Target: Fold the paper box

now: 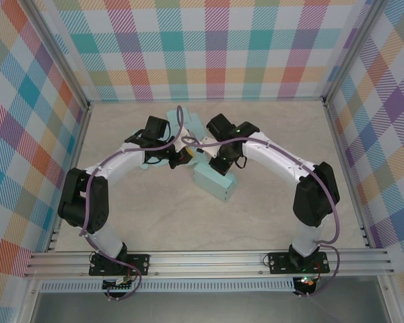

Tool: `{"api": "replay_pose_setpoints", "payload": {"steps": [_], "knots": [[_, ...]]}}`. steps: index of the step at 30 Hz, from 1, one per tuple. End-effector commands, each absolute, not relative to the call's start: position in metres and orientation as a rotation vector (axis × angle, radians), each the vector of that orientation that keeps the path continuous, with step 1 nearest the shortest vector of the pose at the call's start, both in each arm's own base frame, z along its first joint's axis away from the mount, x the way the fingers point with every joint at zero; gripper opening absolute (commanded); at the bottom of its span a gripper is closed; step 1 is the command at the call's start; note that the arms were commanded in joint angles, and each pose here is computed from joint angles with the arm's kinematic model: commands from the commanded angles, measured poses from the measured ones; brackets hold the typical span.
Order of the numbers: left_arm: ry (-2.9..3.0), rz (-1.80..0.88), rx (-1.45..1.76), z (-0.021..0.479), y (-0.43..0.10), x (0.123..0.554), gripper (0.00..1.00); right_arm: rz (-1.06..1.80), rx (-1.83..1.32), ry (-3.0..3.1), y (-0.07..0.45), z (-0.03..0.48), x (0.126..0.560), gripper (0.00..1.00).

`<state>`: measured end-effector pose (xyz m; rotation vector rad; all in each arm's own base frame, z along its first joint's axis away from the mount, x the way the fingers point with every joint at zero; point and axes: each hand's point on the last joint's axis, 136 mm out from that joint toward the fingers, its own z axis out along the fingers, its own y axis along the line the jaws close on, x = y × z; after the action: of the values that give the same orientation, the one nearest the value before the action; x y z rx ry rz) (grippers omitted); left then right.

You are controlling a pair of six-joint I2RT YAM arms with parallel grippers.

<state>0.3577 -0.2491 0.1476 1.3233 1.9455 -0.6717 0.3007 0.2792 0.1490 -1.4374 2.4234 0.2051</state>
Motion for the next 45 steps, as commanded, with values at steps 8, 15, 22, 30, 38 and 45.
{"api": "replay_pose_setpoints", "payload": {"steps": [8,15,22,30,38,45], "knots": [[1.985,-0.768,1.337,0.15,-0.257,0.338,0.35,0.253,-1.4,2.305,0.282,0.172,0.296,0.0],[1.98,-0.786,1.359,0.147,-0.262,0.344,0.3,0.303,-1.42,2.273,0.283,0.176,0.287,0.0],[1.967,-0.757,1.345,0.156,-0.262,0.349,0.33,0.268,-1.437,2.318,0.28,0.164,0.289,0.0],[1.923,-0.744,1.338,0.168,-0.263,0.35,0.38,0.275,-1.447,2.328,0.282,0.161,0.289,0.0],[1.914,-0.743,1.342,0.17,-0.267,0.358,0.38,0.292,-1.459,2.337,0.284,0.158,0.288,0.0],[1.941,-0.754,1.374,0.16,-0.268,0.351,0.24,0.287,-1.438,2.334,0.285,0.159,0.291,0.0]]}}
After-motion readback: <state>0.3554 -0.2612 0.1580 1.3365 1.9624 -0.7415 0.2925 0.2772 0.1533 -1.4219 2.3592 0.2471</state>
